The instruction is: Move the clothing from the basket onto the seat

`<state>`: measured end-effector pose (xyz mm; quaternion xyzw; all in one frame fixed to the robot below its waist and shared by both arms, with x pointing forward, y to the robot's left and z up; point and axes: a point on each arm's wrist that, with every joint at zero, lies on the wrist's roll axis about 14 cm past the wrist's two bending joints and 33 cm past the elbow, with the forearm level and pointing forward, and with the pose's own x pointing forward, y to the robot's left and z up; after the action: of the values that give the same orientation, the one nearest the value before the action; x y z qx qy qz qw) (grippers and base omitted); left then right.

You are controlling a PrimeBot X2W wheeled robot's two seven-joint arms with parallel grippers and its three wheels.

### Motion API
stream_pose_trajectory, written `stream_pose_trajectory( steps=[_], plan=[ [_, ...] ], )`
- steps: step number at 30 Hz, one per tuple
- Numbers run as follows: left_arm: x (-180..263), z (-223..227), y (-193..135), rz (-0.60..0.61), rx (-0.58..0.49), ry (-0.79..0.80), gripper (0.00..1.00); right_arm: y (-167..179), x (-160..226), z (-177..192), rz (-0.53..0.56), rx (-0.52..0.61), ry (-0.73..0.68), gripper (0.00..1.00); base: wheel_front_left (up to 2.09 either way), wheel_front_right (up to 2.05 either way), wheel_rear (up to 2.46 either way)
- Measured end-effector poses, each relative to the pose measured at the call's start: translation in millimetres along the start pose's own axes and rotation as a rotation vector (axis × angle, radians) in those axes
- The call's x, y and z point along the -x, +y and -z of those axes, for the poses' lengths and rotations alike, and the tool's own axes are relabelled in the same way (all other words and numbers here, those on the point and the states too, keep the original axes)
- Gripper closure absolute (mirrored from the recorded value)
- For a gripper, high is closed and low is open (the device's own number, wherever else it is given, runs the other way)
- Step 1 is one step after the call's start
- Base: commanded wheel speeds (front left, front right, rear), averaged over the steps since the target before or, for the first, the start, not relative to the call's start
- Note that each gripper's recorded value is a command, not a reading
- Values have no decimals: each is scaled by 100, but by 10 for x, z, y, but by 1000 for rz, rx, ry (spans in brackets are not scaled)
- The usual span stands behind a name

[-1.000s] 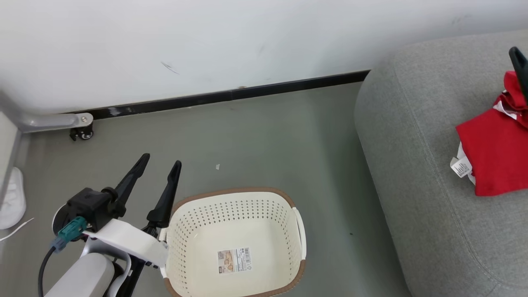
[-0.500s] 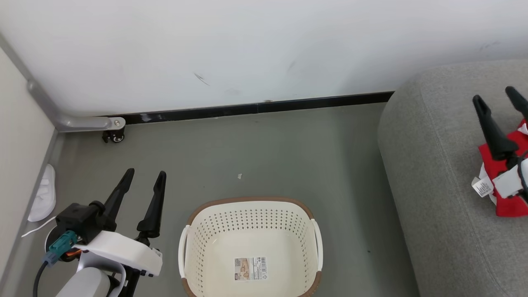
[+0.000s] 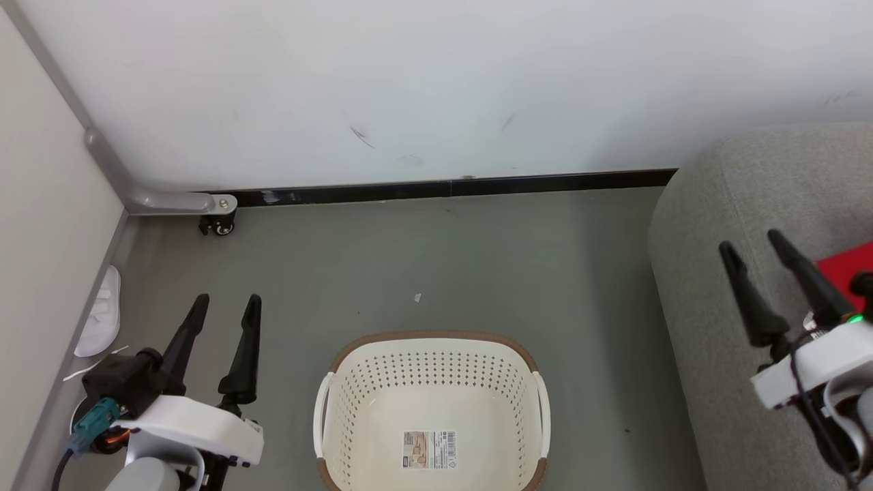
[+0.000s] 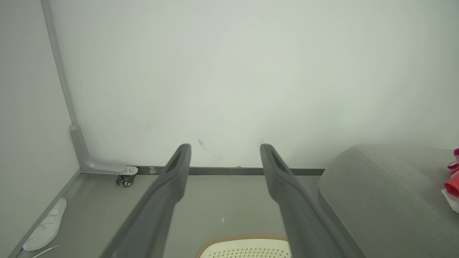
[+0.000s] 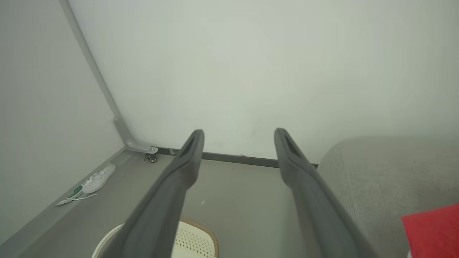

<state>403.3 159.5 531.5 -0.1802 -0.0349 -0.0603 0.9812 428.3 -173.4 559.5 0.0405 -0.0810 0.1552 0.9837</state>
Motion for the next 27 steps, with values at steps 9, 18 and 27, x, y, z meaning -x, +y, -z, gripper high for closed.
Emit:
stream_pose_trajectory(
  steps=[9,18,27],
  plan=[
    [80,-16,140,-48,-35,-13,0,274,138,158,-12,-47,16,0,0,0,0],
    [131,-48,278,-111,-61,-36,0,406,248,210,15,-82,10,0,0,0,0],
    [159,-79,310,-143,-53,-59,0,480,395,348,46,-103,45,0,0,0,0]
  ],
)
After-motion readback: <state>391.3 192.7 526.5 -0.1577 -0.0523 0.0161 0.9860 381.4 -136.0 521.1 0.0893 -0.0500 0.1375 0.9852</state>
